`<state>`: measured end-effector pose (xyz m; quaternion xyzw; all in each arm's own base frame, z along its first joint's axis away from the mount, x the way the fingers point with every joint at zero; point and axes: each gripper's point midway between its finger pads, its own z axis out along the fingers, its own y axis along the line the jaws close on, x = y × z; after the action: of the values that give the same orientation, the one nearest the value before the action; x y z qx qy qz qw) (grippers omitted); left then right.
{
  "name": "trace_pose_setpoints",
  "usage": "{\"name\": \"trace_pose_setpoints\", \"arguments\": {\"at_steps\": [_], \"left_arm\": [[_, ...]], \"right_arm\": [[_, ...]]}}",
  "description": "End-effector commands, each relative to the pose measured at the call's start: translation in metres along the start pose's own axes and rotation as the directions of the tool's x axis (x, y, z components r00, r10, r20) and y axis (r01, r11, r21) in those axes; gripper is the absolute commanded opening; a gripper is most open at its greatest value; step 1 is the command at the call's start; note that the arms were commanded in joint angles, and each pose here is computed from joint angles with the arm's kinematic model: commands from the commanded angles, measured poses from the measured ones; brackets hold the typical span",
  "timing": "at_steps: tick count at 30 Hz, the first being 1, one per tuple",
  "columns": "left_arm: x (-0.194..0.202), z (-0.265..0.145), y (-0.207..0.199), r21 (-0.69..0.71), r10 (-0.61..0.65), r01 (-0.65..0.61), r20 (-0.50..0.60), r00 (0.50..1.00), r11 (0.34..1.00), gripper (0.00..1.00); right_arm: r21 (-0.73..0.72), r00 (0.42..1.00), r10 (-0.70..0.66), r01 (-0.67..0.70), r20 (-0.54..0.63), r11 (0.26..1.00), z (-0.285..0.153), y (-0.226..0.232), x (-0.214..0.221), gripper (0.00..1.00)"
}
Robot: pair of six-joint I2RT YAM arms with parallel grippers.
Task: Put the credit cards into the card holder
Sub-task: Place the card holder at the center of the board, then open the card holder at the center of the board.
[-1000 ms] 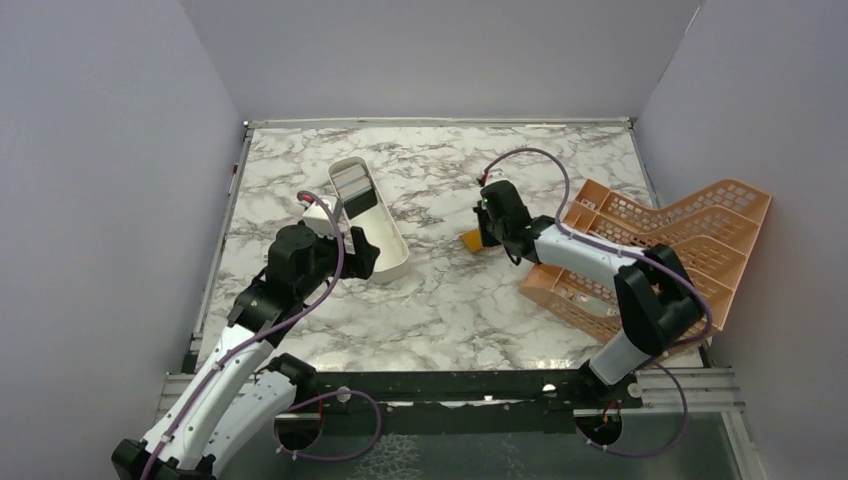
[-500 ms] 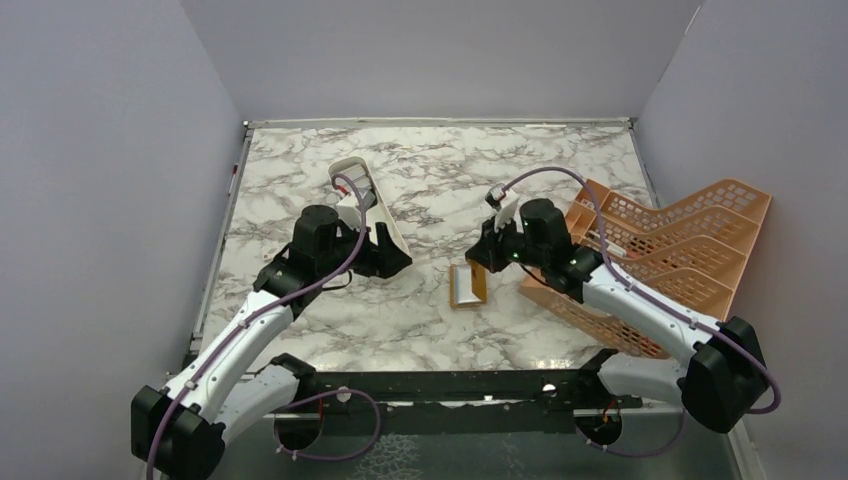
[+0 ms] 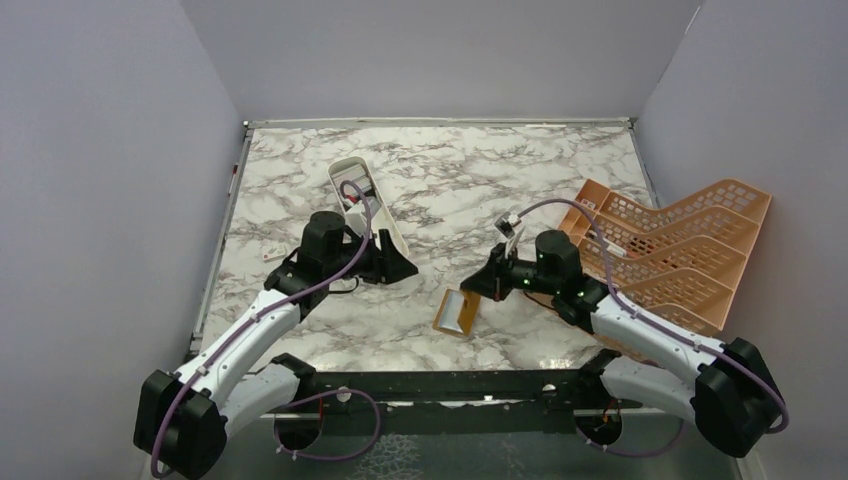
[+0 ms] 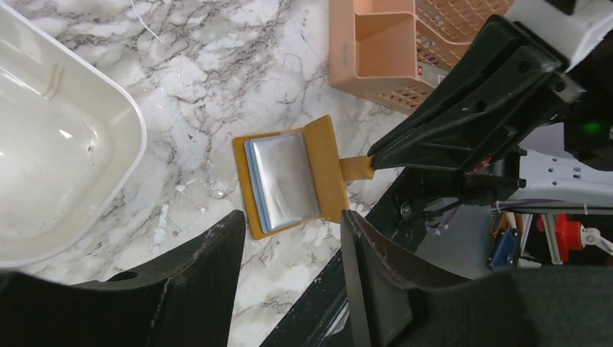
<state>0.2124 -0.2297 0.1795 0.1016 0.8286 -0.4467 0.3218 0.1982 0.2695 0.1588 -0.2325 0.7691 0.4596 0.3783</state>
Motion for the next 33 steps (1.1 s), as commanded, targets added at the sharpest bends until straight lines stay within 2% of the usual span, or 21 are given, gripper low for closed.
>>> {"name": "trace_pose_setpoints", "arguments": {"at_steps": [1,5,8,10,13,16,19,22,25,33], "left_arm": [[0.012,0.005,-0.003,0.021,-0.023,0.024,-0.020,1.000,1.000,0.54],[0.026,0.013,-0.003,0.004,-0.040,0.040,-0.064,0.997,0.999,0.54],[0.034,0.020,-0.003,-0.010,-0.038,0.038,-0.087,0.995,0.999,0.54],[0.039,0.025,-0.001,-0.028,-0.039,0.037,-0.101,0.994,0.999,0.54],[0.047,0.033,-0.001,-0.041,-0.033,0.028,-0.131,0.991,0.999,0.54],[0.056,0.041,-0.003,-0.044,-0.029,0.022,-0.162,0.986,0.999,0.54],[0.064,0.051,-0.006,-0.043,-0.034,0.027,-0.180,0.983,0.999,0.54],[0.073,0.060,-0.008,-0.045,-0.032,0.024,-0.190,0.981,0.999,0.57],[0.079,0.070,-0.006,-0.038,-0.027,0.020,-0.194,0.981,0.999,0.60],[0.077,0.084,-0.042,0.137,0.011,0.016,-0.199,0.980,0.990,0.70]], "right_arm": [[-0.048,0.998,0.057,-0.056,0.007,0.997,-0.006,0.007,0.016,0.01],[0.088,0.996,0.090,-0.091,0.017,0.992,-0.018,-0.016,0.034,0.02],[0.221,0.996,0.094,-0.091,-0.003,0.971,-0.031,-0.036,0.047,0.07],[0.272,0.993,0.111,-0.099,-0.030,0.957,-0.038,-0.044,0.058,0.11],[0.286,0.981,0.190,-0.170,-0.041,0.943,-0.041,-0.043,0.069,0.13],[0.443,0.941,0.338,-0.293,-0.026,0.847,-0.050,-0.062,0.082,0.09],[0.625,0.896,0.443,-0.362,0.029,0.691,-0.067,-0.086,0.094,0.06],[0.661,0.879,0.473,-0.387,0.055,0.643,-0.072,-0.091,0.099,0.06],[0.641,0.884,0.464,-0.393,0.065,0.659,-0.072,-0.088,0.097,0.07],[0.468,0.921,0.388,-0.355,0.026,0.810,-0.056,-0.060,0.076,0.06]]}}
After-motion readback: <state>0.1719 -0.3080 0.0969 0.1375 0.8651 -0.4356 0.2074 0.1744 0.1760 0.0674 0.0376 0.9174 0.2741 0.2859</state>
